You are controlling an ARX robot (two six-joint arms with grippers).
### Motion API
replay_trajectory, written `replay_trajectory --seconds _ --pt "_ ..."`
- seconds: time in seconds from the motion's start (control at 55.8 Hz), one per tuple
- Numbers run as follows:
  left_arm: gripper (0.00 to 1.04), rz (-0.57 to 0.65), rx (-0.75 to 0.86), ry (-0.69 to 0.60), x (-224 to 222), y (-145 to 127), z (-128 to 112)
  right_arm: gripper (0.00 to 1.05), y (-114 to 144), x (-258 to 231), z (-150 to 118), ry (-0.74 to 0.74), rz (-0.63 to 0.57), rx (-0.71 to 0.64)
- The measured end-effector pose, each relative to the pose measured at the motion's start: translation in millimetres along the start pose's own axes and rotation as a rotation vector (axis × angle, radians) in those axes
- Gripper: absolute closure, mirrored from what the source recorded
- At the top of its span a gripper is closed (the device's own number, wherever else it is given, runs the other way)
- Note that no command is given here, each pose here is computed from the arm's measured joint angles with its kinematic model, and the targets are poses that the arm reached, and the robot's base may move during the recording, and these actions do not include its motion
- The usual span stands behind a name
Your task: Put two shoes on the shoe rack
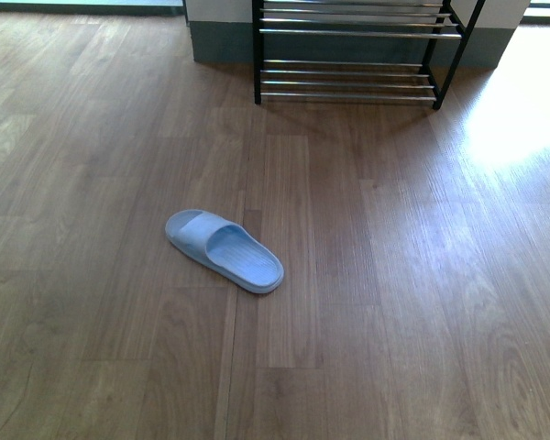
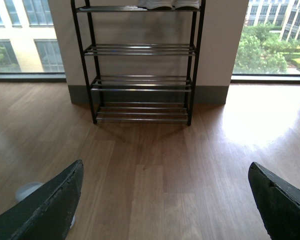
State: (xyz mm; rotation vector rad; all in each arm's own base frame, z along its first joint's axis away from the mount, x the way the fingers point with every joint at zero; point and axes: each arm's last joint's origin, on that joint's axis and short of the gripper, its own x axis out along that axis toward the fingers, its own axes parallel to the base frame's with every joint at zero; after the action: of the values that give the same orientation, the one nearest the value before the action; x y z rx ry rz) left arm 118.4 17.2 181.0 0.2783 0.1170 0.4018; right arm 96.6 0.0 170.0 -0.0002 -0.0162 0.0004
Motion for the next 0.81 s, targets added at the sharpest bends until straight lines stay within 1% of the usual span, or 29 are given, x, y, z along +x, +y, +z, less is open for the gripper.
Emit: replay_trajectory --seconds 0.807 --pt "1.03 -0.002 0.004 0.003 0.2 -0.3 -0.8 0.09 0.0 0.0 -0.1 0.001 -0.002 0.000"
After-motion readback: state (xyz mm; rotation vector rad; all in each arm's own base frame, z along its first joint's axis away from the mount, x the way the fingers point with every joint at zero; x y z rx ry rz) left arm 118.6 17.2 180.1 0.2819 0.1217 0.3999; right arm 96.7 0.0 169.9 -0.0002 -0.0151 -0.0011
